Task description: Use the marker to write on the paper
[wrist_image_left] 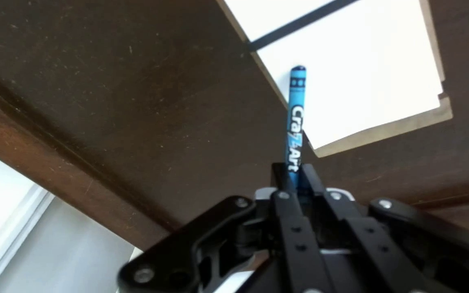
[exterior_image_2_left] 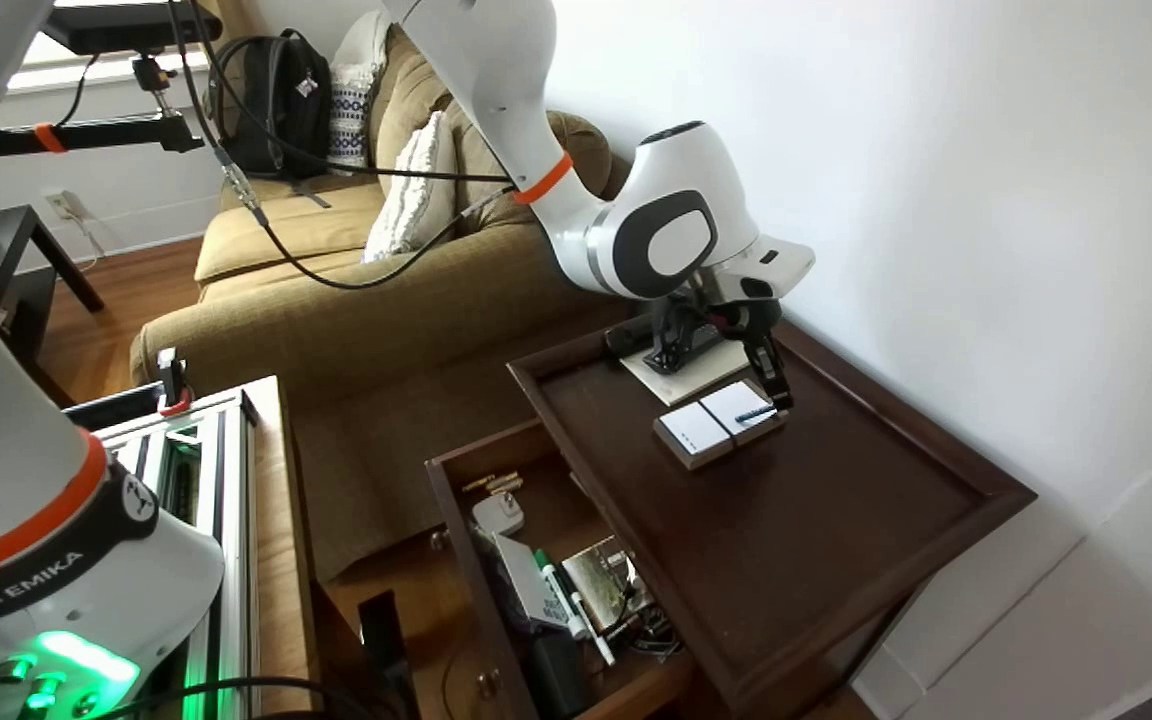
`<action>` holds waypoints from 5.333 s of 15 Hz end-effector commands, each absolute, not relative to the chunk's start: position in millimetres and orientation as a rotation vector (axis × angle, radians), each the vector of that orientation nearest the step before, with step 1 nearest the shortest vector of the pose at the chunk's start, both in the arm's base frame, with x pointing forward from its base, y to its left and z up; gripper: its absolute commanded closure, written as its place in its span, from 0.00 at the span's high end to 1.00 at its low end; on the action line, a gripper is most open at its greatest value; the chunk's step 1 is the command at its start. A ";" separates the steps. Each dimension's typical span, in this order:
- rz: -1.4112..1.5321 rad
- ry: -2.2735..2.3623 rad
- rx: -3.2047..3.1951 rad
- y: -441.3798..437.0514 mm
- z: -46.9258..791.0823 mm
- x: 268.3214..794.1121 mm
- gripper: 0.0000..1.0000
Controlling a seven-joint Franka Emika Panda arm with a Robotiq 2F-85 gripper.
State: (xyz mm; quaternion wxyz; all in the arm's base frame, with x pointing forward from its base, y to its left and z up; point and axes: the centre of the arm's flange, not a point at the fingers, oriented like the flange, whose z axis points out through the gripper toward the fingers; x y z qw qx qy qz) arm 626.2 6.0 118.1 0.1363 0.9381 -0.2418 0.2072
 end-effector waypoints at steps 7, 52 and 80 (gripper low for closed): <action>0.631 -0.599 2.634 24.5 100.5 624.7 0.03; 0.745 -0.632 2.527 37.2 95.1 634.4 0.03; 0.844 -0.631 2.558 6.6 132.7 635.0 0.03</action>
